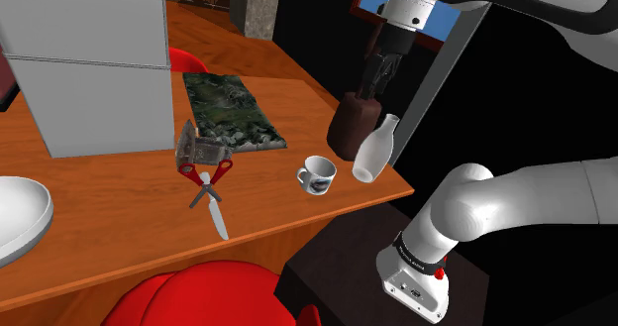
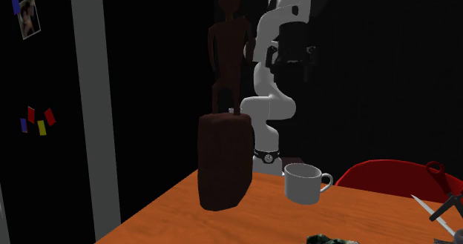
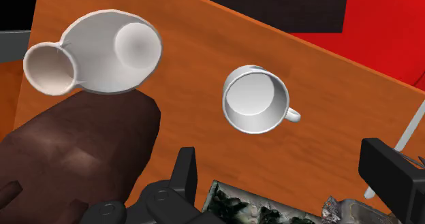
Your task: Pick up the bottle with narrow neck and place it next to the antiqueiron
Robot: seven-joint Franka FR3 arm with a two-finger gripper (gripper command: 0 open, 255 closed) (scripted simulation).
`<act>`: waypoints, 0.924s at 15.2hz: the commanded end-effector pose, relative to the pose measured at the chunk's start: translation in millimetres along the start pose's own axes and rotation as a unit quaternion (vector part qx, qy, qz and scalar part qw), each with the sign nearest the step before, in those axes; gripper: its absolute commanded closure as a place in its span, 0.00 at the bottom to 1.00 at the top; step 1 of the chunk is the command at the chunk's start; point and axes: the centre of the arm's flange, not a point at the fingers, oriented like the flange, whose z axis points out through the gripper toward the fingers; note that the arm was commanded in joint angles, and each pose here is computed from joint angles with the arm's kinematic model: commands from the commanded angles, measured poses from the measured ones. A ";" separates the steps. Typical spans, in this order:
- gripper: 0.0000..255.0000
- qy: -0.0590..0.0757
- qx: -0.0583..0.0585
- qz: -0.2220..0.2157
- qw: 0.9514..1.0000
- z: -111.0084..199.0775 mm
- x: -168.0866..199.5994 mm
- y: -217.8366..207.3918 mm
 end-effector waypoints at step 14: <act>0.00 0.018 -0.020 0.034 0.999 67.0 -45.4 146.4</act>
